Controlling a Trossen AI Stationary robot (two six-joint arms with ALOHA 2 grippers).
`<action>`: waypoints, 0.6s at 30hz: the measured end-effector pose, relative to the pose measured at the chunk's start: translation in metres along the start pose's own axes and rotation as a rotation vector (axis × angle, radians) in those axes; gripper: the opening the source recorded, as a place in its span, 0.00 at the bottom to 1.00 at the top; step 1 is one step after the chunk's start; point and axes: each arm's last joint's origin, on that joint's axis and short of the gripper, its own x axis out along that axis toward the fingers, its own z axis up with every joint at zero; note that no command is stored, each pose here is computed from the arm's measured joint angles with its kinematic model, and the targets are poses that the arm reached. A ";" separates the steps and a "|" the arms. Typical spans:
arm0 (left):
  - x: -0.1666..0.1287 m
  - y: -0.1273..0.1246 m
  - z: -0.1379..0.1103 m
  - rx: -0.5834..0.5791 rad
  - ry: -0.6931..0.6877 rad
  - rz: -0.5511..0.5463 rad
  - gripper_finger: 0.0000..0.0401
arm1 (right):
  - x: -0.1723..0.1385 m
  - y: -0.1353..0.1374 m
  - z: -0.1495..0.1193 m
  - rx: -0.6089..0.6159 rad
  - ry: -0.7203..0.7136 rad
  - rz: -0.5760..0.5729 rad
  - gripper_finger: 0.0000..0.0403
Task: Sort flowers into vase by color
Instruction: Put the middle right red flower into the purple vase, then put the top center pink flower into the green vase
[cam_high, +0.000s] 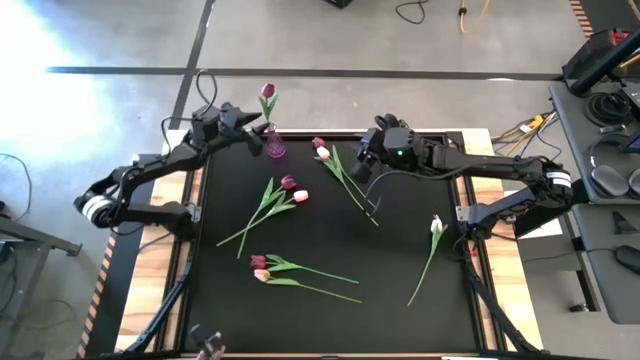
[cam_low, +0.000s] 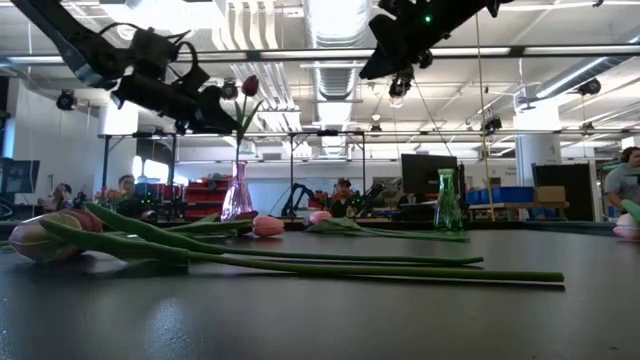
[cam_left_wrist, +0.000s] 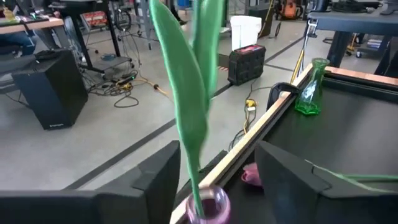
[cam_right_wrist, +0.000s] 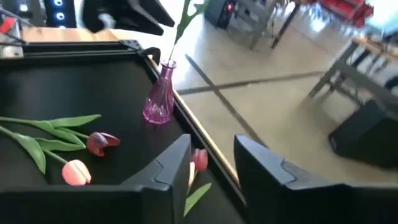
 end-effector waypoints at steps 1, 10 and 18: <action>-0.005 -0.002 -0.003 0.001 -0.010 0.001 0.50 | 0.002 0.000 -0.002 0.015 0.010 0.000 0.32; -0.048 -0.018 -0.022 -0.037 -0.173 0.003 0.50 | 0.062 0.004 -0.041 0.195 0.209 0.063 0.32; -0.064 -0.028 -0.045 -0.064 -0.224 -0.017 0.49 | 0.123 0.000 -0.085 0.396 0.468 0.194 0.35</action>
